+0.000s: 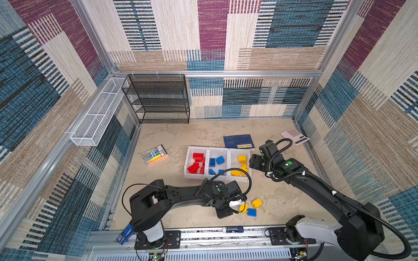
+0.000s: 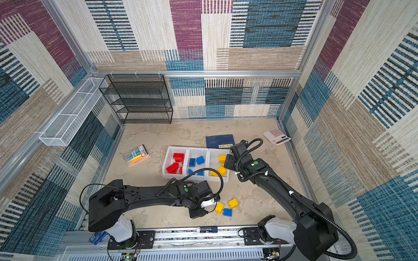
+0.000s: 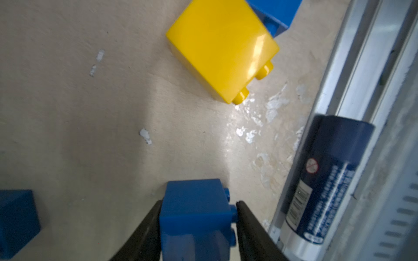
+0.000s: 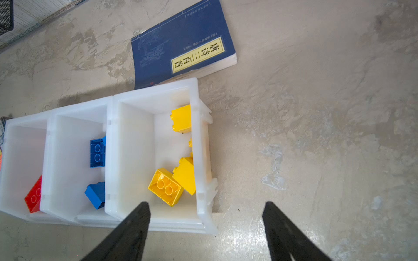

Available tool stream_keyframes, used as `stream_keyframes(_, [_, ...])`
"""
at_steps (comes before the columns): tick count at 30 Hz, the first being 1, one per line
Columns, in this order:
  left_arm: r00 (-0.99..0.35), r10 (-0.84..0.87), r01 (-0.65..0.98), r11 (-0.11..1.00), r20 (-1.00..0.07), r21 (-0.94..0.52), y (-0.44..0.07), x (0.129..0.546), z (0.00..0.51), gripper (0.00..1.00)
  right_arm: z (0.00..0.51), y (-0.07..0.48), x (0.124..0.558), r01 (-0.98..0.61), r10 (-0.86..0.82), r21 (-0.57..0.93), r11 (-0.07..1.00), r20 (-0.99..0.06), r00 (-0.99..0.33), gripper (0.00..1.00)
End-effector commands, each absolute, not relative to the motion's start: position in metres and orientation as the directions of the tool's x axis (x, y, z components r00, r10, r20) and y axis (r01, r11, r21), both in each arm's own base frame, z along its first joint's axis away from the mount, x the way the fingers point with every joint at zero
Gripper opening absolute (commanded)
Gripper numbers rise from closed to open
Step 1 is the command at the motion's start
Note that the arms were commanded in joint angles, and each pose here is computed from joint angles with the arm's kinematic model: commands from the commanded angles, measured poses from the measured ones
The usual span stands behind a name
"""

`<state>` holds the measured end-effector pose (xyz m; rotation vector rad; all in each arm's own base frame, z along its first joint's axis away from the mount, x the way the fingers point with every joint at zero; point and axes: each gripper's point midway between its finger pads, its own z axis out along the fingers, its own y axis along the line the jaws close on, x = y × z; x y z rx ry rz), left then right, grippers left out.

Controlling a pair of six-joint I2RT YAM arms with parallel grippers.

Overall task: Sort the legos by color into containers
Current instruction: 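Close the left gripper on the blue brick and lift it, then carry the blue brick over the middle bin and release it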

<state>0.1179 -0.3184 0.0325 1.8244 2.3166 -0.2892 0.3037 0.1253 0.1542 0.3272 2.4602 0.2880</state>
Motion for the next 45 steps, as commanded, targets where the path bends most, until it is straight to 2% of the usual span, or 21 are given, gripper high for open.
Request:
stream_keyframes(1, [-0.234, 0.939, 0.972, 0.233, -0.251, -0.031, -0.318, 0.12, 0.035, 0.49, 0.158, 0.124, 0.303, 0.175, 0.32, 0.296, 0.939, -0.569, -0.757, 0.81])
stream_keyframes(11, [-0.287, 0.894, 0.951, 0.309, -0.345, 0.01, -0.324, 0.15, 0.073, 0.44, 0.165, 0.122, 0.303, 0.171, 0.321, 0.299, 0.939, -0.582, -0.747, 0.8])
stream_keyframes(18, [-0.366, 0.791, 0.896, 0.443, -0.489, 0.045, -0.327, 0.233, 0.126, 0.44, 0.17, 0.122, 0.304, 0.168, 0.323, 0.303, 0.938, -0.593, -0.738, 0.8])
stream_keyframes(22, [-0.423, 0.755, 0.854, 0.517, -0.501, 0.059, -0.321, 0.284, 0.126, 0.44, 0.169, 0.124, 0.305, 0.163, 0.323, 0.309, 0.937, -0.589, -0.741, 0.8])
stream_keyframes(27, [-0.499, 0.721, 0.806, 0.59, -0.481, 0.048, -0.313, 0.32, 0.11, 0.45, 0.17, 0.126, 0.303, 0.154, 0.32, 0.317, 0.936, -0.585, -0.745, 0.79])
stream_keyframes(29, [-0.517, 0.714, 0.792, 0.608, -0.472, 0.052, -0.309, 0.327, 0.105, 0.47, 0.171, 0.125, 0.303, 0.154, 0.323, 0.32, 0.935, -0.587, -0.742, 0.79])
stream_keyframes(34, [-0.544, 0.686, 0.762, 0.645, -0.482, 0.057, -0.304, 0.336, 0.108, 0.65, 0.169, 0.125, 0.3, 0.154, 0.324, 0.322, 0.934, -0.583, -0.745, 0.8])
stream_keyframes(40, [-0.566, 0.659, 0.74, 0.671, -0.495, 0.046, -0.3, 0.334, 0.114, 0.69, 0.16, 0.127, 0.297, 0.162, 0.327, 0.325, 0.932, -0.557, -0.763, 0.8])
stream_keyframes(45, [-0.631, 0.552, 0.675, 0.738, -0.546, -0.034, -0.299, 0.33, 0.127, 0.69, 0.14, 0.129, 0.285, 0.178, 0.336, 0.336, 0.925, -0.499, -0.799, 0.76])
